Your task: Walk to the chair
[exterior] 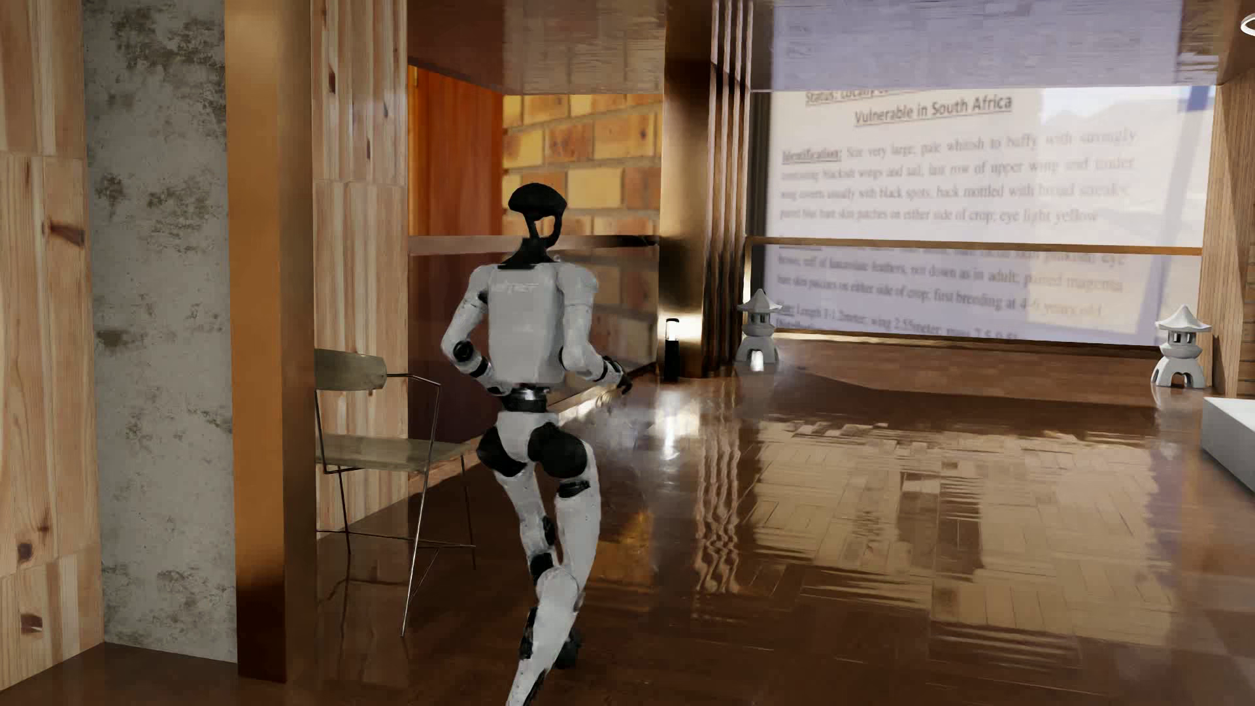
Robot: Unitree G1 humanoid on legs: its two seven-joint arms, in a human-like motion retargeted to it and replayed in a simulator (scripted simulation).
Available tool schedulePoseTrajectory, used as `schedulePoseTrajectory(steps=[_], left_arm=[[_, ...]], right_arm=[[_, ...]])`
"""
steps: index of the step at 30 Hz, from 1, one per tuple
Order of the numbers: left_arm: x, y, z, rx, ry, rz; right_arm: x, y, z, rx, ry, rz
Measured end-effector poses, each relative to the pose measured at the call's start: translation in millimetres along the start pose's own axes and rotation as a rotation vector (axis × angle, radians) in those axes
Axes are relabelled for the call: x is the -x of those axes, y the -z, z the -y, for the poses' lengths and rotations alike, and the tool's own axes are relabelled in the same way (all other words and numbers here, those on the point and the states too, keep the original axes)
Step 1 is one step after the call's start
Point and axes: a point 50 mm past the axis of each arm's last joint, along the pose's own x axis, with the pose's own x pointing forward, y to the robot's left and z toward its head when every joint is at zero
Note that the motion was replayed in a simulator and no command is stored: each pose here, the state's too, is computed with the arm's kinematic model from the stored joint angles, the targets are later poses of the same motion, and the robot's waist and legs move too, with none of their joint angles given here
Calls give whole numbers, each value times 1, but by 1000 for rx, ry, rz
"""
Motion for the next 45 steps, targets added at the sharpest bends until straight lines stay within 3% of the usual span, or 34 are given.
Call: schedulePoseTrajectory(steps=[3, 4, 8, 12, 15, 18, 24, 27, 32, 35, 38, 45], left_arm=[[22, 19, 15, 211, -10, -137], [23, 21, 18, 217, -5, -163], [1, -11, 12, 77, 19, -26], [-15, -74, 15, 199, 98, 202], [-19, -89, 23, 216, 122, 212], [-16, -65, 53, 217, 212, 56], [15, 32, 111, 367, 369, -518], [30, 39, 132, 307, 518, -519], [52, 33, 154, 291, 702, -450], [50, 24, 153, 299, 678, -434], [35, 17, 141, 281, 604, -392], [-12, -13, 83, 303, 309, -209]], right_arm=[[7, 20, -2, 177, -15, -91], [13, 28, -5, 201, -2, -156], [48, 53, -18, 69, 59, -396], [84, 80, -10, 67, 46, -590], [101, 98, -6, 70, 80, -719], [111, 110, -15, 30, 65, -805], [96, 139, -39, -32, -117, -937], [98, 155, -38, 9, -202, -1016], [116, 168, -40, -23, -156, -1182], [119, 167, -42, -19, -193, -1163], [126, 163, -46, -113, -102, -1202], [143, 161, -48, -145, -89, -1251]])
